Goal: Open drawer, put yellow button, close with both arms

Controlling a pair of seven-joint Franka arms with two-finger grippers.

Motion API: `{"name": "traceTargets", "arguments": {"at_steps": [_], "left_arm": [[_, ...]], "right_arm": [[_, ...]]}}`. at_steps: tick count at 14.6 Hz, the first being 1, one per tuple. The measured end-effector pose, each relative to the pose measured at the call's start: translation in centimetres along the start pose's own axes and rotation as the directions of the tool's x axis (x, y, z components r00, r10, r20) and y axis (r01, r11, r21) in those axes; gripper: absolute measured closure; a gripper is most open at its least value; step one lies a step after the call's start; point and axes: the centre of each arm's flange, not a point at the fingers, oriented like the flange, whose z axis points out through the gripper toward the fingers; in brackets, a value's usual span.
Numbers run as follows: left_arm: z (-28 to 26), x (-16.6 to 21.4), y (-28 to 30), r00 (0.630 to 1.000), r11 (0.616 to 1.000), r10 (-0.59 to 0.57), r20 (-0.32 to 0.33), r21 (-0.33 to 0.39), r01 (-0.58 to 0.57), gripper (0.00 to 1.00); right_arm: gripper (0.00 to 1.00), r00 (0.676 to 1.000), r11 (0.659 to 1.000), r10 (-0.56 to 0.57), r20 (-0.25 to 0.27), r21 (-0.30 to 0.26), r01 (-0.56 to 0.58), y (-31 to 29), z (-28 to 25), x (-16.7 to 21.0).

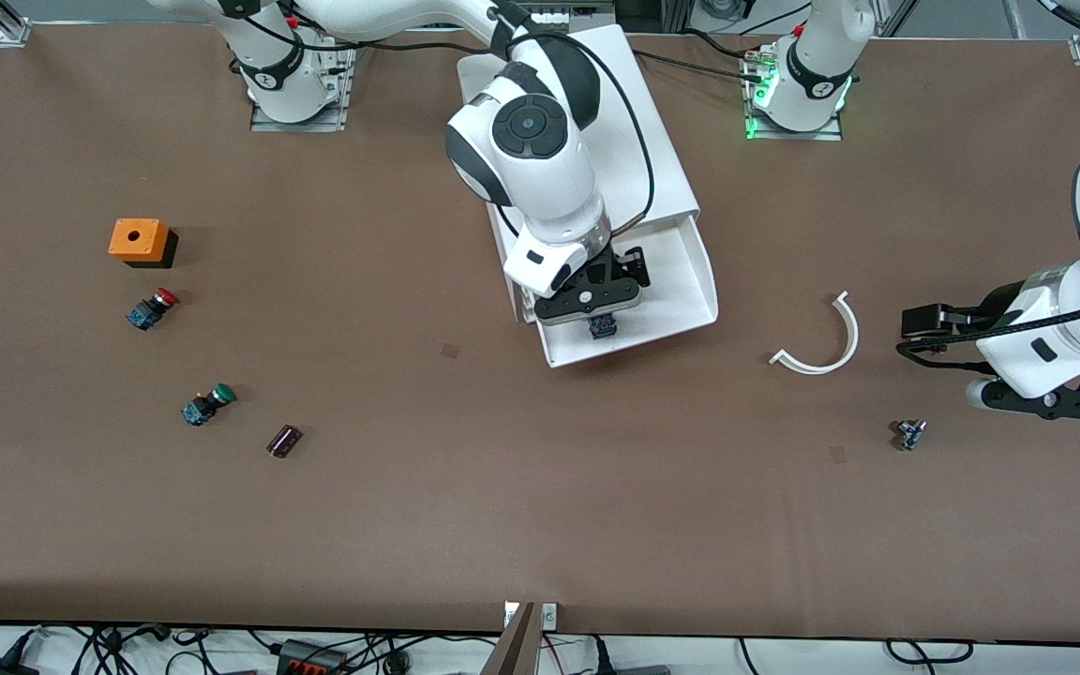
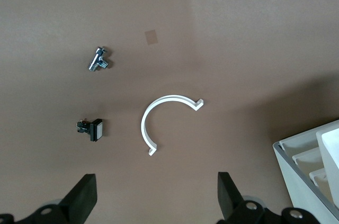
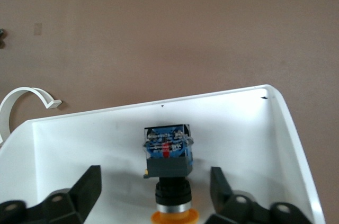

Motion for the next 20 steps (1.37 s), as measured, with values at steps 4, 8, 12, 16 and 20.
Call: {"name": "traceTargets", "arguments": {"at_steps": [4, 8, 12, 16, 20], "left_arm": [[0.0, 0.0, 0.6, 1.0, 1.0, 0.007, 0.0, -0.001, -0.007, 0.0], [0.6, 1.3, 5.8, 0.999, 1.0, -0.013, -0.051, 0.006, 0.014, 0.0], [4.6, 3.6, 12.7, 0.993, 0.997, -0.069, -0.101, -0.052, 0.064, 0.0], [8.4, 5.4, 18.8, 0.975, 0.978, -0.177, -0.133, -0.135, 0.159, 0.0], [11.7, 5.2, 27.3, 0.964, 0.969, -0.214, -0.157, -0.16, 0.189, 0.0]], "right_arm": [[0.0, 0.999, 0.998, 0.052, 0.003, -0.03, -0.051, 2.4, -3.9, 2.1], [0.0, 0.996, 0.988, 0.088, -0.001, -0.129, -0.088, 12.9, -7.7, 8.2], [0.0, 0.995, 0.961, 0.065, 0.076, -0.274, -0.042, 24.6, -9.9, 11.6], [0.0, 0.986, 0.948, 0.088, 0.141, -0.317, -0.039, 34.7, -13.2, 13.2], [0.0, 0.978, 0.949, 0.08, 0.191, -0.315, -0.016, 42.9, -16.4, 12.8]]}}
